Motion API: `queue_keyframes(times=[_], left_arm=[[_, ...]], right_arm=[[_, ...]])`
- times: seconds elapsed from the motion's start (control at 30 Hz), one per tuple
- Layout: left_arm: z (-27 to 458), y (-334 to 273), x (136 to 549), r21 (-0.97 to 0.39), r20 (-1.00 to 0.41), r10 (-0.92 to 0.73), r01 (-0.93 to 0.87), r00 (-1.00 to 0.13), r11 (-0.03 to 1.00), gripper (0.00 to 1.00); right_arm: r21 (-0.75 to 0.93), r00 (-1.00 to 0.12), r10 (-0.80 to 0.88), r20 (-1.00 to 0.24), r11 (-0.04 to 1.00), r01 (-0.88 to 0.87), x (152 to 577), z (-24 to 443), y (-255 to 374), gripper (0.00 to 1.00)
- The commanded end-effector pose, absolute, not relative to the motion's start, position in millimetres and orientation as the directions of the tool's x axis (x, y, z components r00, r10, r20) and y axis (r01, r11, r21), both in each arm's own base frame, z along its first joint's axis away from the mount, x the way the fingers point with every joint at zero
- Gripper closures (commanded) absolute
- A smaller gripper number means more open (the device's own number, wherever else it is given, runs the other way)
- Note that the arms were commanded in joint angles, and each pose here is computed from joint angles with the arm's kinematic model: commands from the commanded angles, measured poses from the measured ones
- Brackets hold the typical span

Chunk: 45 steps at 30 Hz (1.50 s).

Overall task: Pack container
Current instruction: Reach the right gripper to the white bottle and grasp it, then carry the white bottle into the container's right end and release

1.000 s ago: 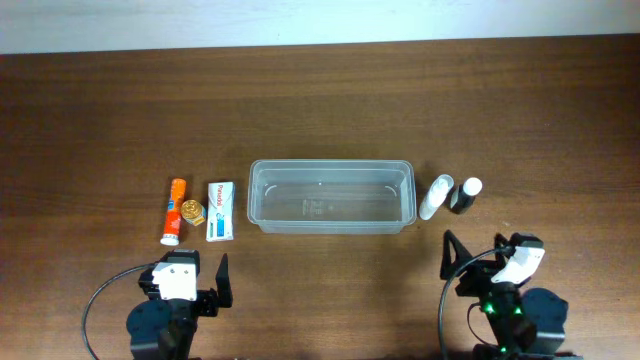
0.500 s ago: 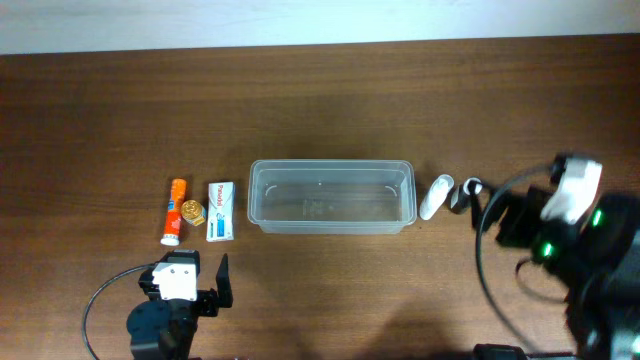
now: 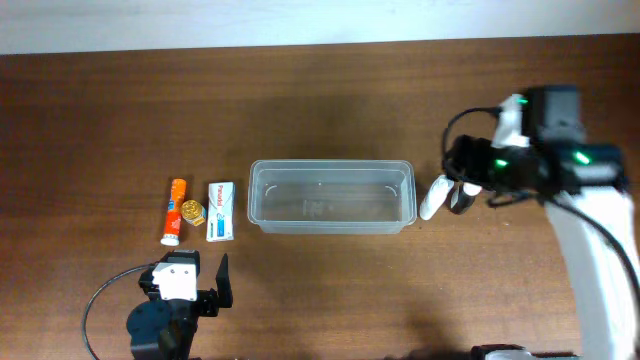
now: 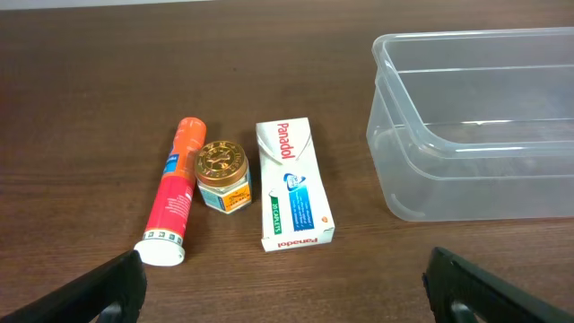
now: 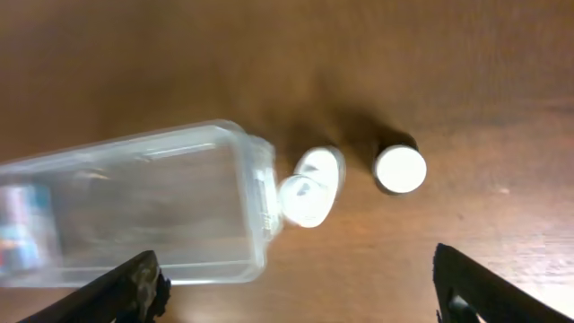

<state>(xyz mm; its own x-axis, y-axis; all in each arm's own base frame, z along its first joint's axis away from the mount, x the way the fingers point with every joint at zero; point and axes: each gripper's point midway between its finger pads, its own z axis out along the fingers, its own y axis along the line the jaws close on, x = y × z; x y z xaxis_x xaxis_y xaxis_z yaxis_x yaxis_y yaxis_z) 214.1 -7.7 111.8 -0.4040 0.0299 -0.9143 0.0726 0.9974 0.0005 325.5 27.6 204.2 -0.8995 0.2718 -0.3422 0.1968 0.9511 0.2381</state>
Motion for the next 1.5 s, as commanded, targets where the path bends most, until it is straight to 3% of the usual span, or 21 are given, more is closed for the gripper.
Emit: queue_keyframes(times=[0.0, 0.4, 0.63, 0.9, 0.97, 1.13, 1.3, 1.47], left_arm=[[111.4, -9.8, 214.3, 0.005, -0.917, 0.04, 0.089, -0.397, 0.996, 0.0], [111.4, -9.8, 214.3, 0.005, -0.917, 0.04, 0.089, -0.397, 0.996, 0.0], [111.4, -9.8, 214.3, 0.005, -0.917, 0.04, 0.089, -0.397, 0.996, 0.0], [111.4, -9.7, 214.3, 0.005, -0.917, 0.04, 0.089, -0.397, 0.996, 0.0], [111.4, -9.8, 214.3, 0.005, -0.917, 0.04, 0.089, -0.397, 0.996, 0.0], [111.4, -9.7, 214.3, 0.005, -0.917, 0.04, 0.089, -0.397, 0.996, 0.0], [111.4, -9.8, 214.3, 0.005, -0.917, 0.04, 0.089, -0.397, 0.996, 0.0], [111.4, -9.8, 214.3, 0.005, -0.917, 0.04, 0.089, -0.397, 0.996, 0.0]], right_arm=[[0.102, -0.91, 0.271, -0.315, 0.963, 0.251, 333.5, 181.6, 18.8, 0.16], [0.071, -0.954, 0.276, -0.116, 0.961, 0.269, 340.2, 116.4, 31.2, 0.44], [0.066, -0.964, 0.242, -0.107, 0.969, 0.236, 339.0, 113.1, 42.5, 0.5], [0.054, -0.961, 0.252, -0.113, 0.967, 0.247, 339.1, 113.4, 42.0, 0.75], [0.056, -0.961, 0.252, -0.118, 0.967, 0.247, 339.3, 115.4, 42.1, 0.77], [0.05, -0.953, 0.253, -0.167, 0.968, 0.248, 341.7, 145.9, 38.3, 0.82], [0.069, -0.929, 0.226, -0.291, 0.974, 0.216, 342.8, 221.5, 44.0, 0.88], [0.119, -0.9, 0.116, -0.42, 0.99, 0.072, 335.7, 285.8, 82.2, 0.95]])
